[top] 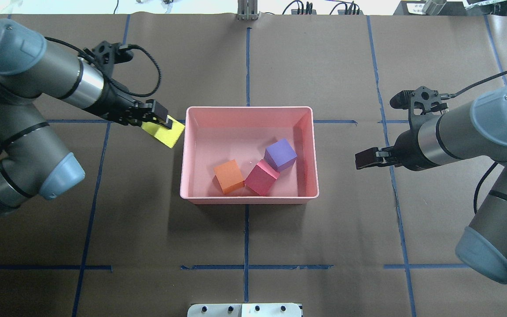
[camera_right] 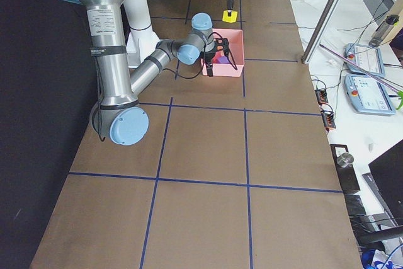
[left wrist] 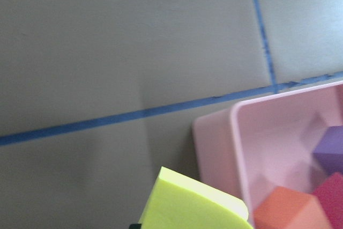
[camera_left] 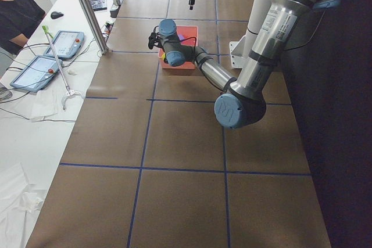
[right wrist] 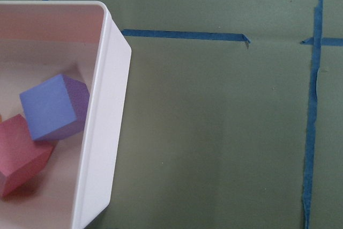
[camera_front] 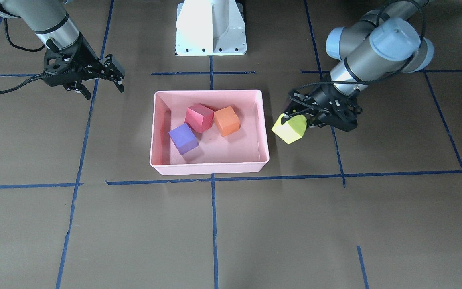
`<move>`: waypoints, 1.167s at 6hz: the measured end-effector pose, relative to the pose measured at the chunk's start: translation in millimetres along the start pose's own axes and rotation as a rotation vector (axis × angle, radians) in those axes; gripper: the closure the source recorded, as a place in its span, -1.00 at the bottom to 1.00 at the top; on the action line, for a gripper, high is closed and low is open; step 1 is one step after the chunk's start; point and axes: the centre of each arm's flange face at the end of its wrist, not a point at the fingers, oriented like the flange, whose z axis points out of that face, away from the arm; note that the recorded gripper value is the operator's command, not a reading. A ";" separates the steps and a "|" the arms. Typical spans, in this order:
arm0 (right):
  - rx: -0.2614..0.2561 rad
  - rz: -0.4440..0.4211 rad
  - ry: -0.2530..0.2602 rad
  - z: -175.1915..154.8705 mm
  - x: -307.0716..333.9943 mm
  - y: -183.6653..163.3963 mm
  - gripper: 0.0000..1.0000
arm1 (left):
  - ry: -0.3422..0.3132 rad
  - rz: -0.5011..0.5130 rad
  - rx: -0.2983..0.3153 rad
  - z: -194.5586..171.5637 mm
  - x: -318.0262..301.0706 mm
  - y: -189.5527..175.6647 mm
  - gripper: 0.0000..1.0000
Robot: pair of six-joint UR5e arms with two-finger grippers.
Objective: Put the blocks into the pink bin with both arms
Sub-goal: 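Carry the yellow cube into the bin and release it with the left gripper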
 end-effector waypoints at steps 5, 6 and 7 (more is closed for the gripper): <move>0.006 -0.004 0.017 -5.3 16.1 1.4 -1.00 | 0.019 -0.069 0.045 35.1 55.5 24.7 -1.00; 0.008 -0.008 0.024 -10.0 25.0 2.2 -1.00 | -0.009 -0.035 0.053 29.8 29.6 21.4 -1.00; 0.001 -0.033 0.036 -20.6 49.1 -0.2 -1.00 | -0.062 0.028 0.048 24.2 -17.8 23.1 -1.00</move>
